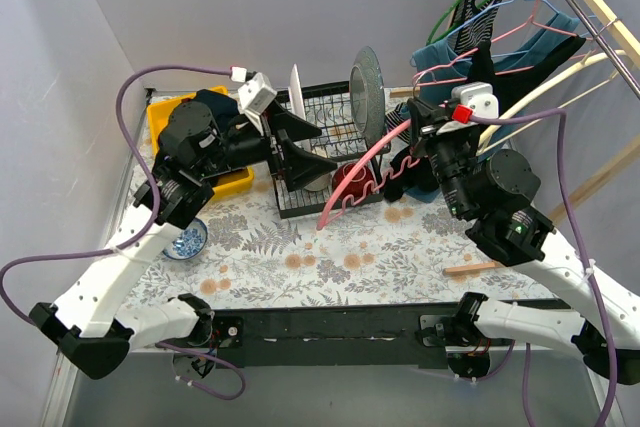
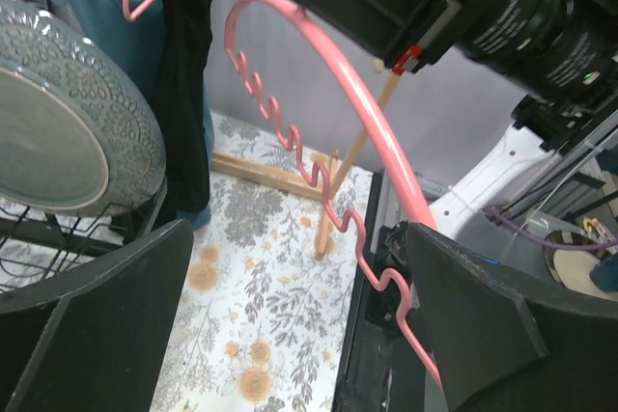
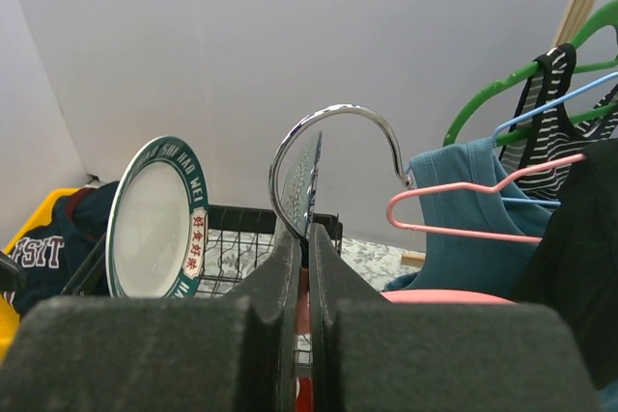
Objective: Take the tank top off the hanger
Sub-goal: Place the hanger at the clothesline.
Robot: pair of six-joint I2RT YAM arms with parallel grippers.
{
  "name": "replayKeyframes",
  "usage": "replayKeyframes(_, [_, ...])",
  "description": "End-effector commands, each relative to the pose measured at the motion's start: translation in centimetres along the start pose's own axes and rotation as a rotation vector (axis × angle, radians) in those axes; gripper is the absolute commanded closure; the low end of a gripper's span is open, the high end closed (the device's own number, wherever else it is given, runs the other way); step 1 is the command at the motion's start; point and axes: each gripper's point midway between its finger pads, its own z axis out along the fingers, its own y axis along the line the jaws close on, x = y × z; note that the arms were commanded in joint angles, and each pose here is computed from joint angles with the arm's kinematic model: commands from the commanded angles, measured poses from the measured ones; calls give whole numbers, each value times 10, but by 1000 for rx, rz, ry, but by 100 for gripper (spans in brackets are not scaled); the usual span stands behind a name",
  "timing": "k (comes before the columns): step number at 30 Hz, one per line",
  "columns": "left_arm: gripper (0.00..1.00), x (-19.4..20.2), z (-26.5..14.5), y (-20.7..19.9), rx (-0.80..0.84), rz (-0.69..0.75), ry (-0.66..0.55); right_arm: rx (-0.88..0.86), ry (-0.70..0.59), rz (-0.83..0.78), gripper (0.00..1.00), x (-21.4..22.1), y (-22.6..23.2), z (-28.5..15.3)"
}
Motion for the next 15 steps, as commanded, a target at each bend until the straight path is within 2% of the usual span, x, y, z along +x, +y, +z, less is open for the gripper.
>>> replayKeyframes(1, [7,-37,-19,-30,31,45,-91,29,-106,87,99,-36,-10,-1])
replayKeyframes(3, [9,-33,-25,-39,68,64,-88,40,-84,77,99,-32,-8,3])
replayKeyframes(10, [18,3,-27,-34,79,23,-11,106,-45,90,99,-33,-12,13])
replayKeyframes(15, [21,10,-28,-18,-2,56,-10,104,-47,113,99,-37,-10,14])
